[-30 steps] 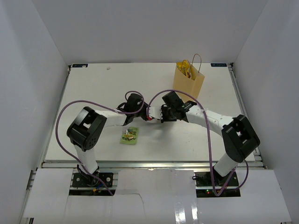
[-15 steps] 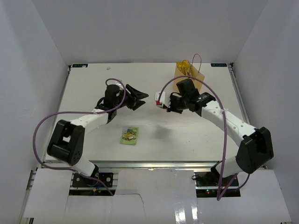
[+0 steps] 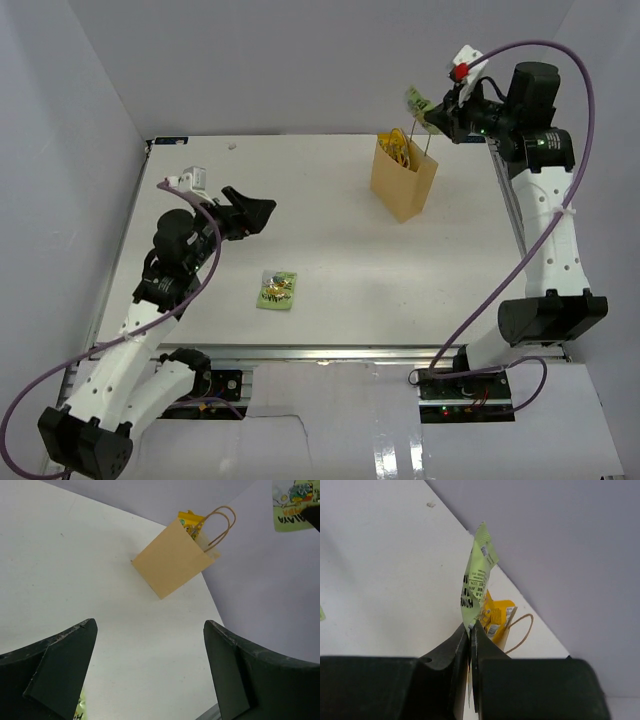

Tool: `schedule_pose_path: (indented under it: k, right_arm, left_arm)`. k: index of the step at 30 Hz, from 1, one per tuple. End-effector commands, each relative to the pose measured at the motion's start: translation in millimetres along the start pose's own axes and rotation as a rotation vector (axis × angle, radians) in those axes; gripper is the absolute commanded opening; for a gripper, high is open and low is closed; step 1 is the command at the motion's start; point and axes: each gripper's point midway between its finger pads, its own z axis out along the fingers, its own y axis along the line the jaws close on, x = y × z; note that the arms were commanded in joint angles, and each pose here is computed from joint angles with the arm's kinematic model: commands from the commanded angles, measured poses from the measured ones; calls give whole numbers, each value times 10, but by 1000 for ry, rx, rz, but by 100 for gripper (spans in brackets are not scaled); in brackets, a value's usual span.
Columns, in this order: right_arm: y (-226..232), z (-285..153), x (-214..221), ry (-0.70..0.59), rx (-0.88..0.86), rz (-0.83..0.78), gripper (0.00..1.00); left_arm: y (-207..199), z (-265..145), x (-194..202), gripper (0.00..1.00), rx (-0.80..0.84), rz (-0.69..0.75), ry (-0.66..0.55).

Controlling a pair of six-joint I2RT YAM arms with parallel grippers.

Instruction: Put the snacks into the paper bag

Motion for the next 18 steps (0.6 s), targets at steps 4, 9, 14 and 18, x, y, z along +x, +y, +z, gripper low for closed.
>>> schedule_pose_path:
  k: [4, 9, 14, 18]
  right_arm:
    - [-336, 95, 373, 29, -7, 289, 8]
    - [-394, 239, 569, 51, -16, 336, 8]
    - [-341, 330, 783, 81, -31, 367, 8]
    - [-340, 419, 970, 127, 0, 370, 8]
  left_arm:
    - [346, -284, 456, 98, -92, -6, 92]
    - [402, -381, 557, 98, -99, -32, 96]
    - [438, -435, 603, 98, -113, -44, 102]
    - [477, -445, 692, 98, -119, -70, 121]
